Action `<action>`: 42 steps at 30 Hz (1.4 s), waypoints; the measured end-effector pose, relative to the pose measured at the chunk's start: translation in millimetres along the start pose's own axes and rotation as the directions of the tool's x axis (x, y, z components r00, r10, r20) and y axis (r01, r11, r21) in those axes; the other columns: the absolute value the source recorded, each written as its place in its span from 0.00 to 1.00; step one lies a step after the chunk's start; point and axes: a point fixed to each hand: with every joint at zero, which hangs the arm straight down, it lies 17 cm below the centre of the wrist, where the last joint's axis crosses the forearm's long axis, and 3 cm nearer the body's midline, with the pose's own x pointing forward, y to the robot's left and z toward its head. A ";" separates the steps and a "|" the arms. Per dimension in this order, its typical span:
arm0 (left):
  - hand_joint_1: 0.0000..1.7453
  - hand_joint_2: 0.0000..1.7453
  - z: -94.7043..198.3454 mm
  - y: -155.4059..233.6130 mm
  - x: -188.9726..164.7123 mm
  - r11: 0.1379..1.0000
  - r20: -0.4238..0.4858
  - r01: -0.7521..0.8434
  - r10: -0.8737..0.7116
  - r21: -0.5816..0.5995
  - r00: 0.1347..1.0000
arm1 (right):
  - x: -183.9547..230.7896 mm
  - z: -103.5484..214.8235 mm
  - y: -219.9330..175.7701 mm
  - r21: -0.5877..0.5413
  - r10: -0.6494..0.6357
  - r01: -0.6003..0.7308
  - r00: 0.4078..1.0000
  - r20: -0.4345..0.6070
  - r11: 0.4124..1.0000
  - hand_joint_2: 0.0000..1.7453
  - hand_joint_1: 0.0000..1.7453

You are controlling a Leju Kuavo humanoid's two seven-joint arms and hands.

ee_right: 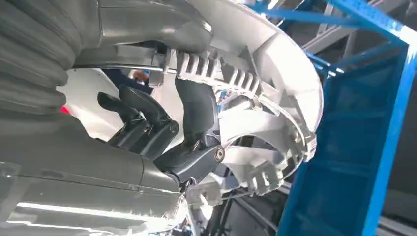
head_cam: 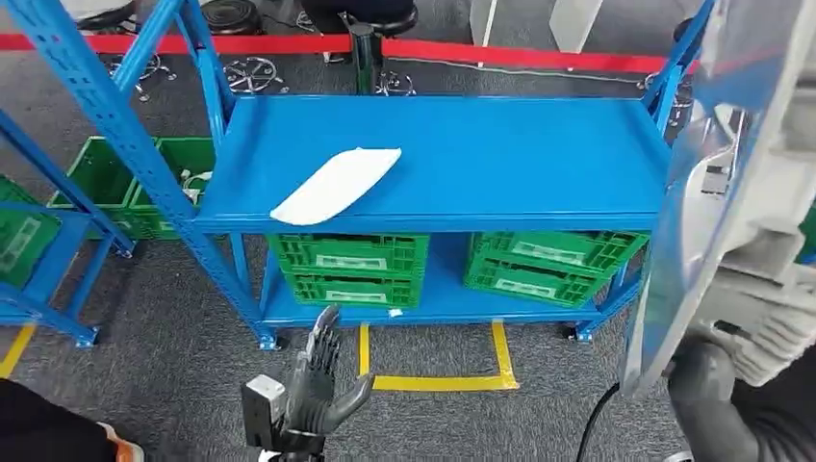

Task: Take the parts from the cabinet and place them on the table.

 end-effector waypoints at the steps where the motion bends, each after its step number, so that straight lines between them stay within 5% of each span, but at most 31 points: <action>1: 0.00 1.00 0.1 0.4 -0.4 1.000 -0.001 0.001 -0.001 0.001 1.000 | 0.0 0.3 0.7 0.002 -0.003 0.003 1.000 -0.002 1.000 1.00 1.00; 42: 0.00 1.00 1.2 10.0 -6.5 0.999 -0.020 0.017 -0.016 0.040 1.000 | 1.3 3.4 4.1 0.003 -0.029 0.029 1.000 -0.005 1.000 1.00 1.00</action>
